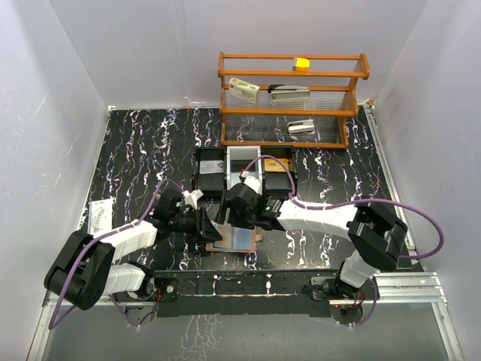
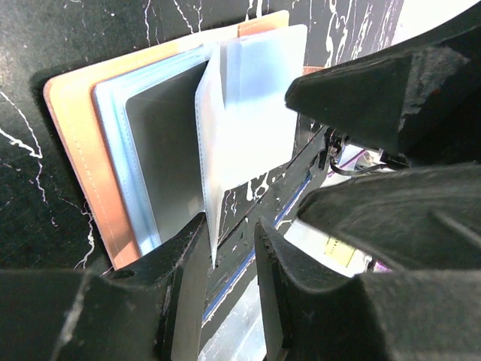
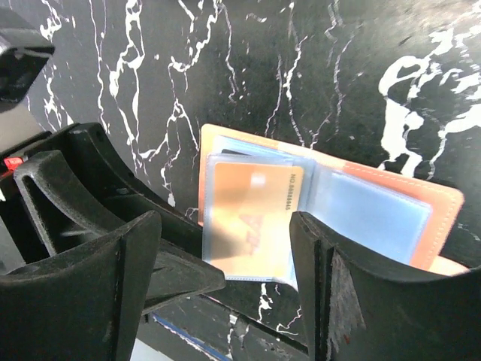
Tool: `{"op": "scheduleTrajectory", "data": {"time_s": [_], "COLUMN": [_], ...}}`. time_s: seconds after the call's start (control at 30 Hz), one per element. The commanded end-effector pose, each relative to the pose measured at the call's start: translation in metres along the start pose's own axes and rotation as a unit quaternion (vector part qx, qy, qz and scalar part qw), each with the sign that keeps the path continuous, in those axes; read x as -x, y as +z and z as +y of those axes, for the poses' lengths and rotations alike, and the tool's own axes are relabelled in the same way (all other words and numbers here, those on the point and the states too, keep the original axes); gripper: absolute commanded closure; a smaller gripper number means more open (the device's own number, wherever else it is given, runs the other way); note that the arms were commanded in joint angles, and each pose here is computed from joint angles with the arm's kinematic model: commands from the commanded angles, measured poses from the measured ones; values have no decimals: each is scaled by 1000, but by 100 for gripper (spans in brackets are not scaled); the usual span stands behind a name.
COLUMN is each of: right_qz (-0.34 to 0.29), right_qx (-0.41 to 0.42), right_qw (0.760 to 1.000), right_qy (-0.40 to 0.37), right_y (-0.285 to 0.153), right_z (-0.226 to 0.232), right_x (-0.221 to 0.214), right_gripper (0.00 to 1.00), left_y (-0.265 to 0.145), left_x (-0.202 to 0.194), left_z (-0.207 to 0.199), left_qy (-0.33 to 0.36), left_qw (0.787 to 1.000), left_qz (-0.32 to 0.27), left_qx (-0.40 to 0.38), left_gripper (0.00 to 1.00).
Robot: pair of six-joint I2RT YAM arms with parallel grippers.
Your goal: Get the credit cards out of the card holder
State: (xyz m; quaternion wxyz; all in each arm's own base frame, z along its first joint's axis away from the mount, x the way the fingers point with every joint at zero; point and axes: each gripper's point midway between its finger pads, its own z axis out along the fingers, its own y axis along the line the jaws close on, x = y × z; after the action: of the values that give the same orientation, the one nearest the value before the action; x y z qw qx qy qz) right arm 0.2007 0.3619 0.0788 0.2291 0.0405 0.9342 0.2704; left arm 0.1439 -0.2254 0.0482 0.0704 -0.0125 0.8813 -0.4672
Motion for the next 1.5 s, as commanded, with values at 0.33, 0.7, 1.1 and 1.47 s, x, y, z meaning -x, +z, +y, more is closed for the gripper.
{"op": "scheduleTrajectory", "data": {"time_s": [0.33,0.7,1.1,1.47], "right_qz": [-69,-81,-97,-54], "right_qx": [-33,-12,20,100], "right_qw": [996,994,990,992], "right_qy": [51,77,99,59], "right_y": [-34,-51,-65,-57], "right_z": [-44,-48,-48,-20], "right_x": [31,37,43,30], "right_gripper": [29,28,27,39], "left_y": [5,29,45,19], "left_x": [10,7,5,23], "left_z": [-22,-44,-51,-33], "left_qy": [17,54,88,93], "left_qw": [999,998,995,990], "left_qz": [2,28,47,-46], "left_qx": [-29,-21,12,100], "left_gripper": [67,51,39,38]}}
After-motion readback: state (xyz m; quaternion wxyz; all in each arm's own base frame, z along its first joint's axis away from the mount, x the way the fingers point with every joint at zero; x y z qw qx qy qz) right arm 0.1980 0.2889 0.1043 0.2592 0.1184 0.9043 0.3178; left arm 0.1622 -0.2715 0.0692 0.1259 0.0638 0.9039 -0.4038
